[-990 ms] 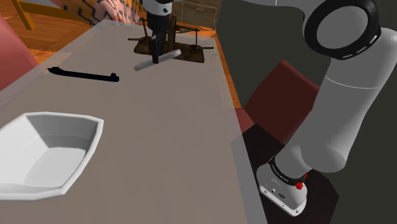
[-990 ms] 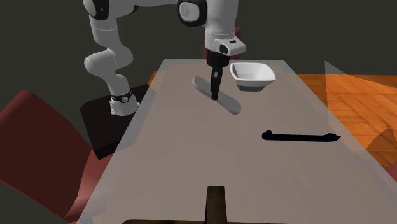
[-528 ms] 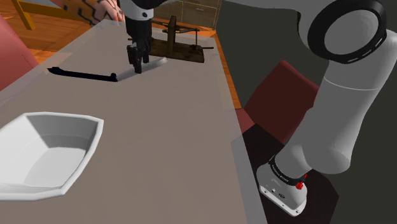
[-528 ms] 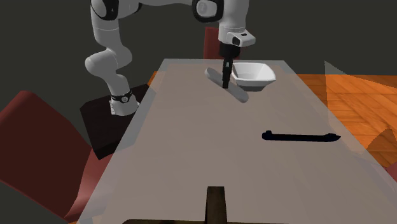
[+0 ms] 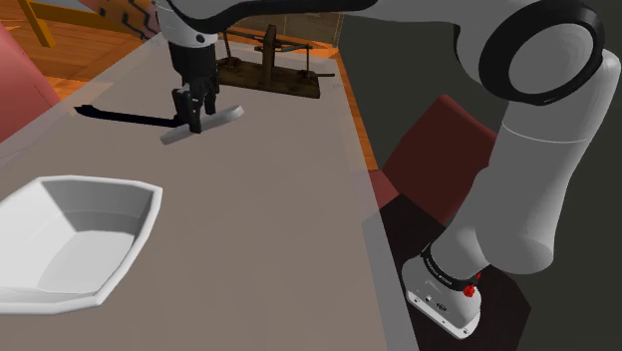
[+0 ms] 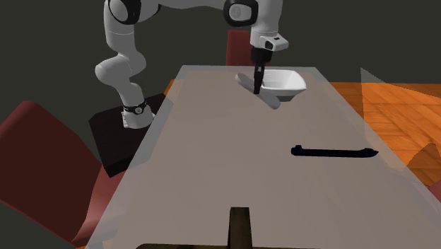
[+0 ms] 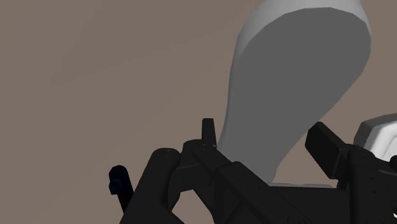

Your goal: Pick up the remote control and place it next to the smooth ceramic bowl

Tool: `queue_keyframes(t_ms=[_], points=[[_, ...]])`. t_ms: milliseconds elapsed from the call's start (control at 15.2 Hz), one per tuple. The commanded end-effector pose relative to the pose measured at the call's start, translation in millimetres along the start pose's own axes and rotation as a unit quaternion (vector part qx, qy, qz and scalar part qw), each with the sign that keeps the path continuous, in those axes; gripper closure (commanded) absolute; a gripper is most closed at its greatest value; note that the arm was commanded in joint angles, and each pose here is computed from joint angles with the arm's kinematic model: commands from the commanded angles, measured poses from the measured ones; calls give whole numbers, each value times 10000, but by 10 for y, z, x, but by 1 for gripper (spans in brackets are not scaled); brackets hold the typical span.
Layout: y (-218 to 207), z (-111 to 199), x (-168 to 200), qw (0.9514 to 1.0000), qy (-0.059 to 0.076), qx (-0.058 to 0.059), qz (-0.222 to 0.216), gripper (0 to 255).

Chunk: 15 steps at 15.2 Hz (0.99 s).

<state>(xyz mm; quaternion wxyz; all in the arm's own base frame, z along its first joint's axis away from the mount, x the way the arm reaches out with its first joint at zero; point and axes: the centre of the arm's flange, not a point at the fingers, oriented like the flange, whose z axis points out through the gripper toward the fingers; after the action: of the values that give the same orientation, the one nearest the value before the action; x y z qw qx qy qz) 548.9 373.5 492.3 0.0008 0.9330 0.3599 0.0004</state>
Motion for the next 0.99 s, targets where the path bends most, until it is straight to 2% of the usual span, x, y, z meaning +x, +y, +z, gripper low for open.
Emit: queue_keyframes(t_ms=[0,924], points=[[-8,105,-4,10000,5,-2,3,255],[-9,844,-4,10000,5,-2,3,255]])
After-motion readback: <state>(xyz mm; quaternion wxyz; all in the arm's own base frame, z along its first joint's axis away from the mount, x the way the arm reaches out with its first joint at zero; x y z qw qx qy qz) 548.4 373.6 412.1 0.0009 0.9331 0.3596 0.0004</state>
